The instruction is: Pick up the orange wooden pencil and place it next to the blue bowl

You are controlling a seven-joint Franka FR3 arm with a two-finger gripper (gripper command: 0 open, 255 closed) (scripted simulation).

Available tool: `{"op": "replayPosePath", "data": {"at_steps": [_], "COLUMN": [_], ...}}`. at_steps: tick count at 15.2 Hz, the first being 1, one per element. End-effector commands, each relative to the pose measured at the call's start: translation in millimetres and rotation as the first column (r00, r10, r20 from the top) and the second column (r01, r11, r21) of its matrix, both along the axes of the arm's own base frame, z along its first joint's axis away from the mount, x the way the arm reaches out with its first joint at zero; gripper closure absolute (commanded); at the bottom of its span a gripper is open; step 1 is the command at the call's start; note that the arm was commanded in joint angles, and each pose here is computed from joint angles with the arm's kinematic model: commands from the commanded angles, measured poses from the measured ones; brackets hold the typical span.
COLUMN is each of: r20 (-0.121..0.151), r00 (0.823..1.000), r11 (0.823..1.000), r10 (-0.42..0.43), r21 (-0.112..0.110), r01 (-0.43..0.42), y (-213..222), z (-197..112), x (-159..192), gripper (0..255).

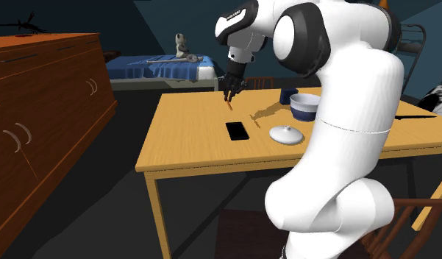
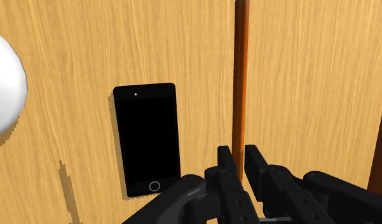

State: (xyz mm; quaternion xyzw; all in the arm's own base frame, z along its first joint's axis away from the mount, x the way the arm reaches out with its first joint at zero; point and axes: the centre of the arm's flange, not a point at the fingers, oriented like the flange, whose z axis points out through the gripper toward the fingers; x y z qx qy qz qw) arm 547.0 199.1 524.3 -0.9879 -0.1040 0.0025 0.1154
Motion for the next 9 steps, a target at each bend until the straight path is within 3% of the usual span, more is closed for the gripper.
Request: {"op": "replayPosePath", "data": {"at_steps": [1,9], "r20": [0.0,0.0], "r00": [1.0,1.0], "r11": [1.0,1.0], "r10": [0.001,0.001], "r21": [0.0,0.0], "r01": [-0.001,-0.001], "y": [-25,-124], "z": [2,2], "x": [7,46], "gripper": [255,255]}}
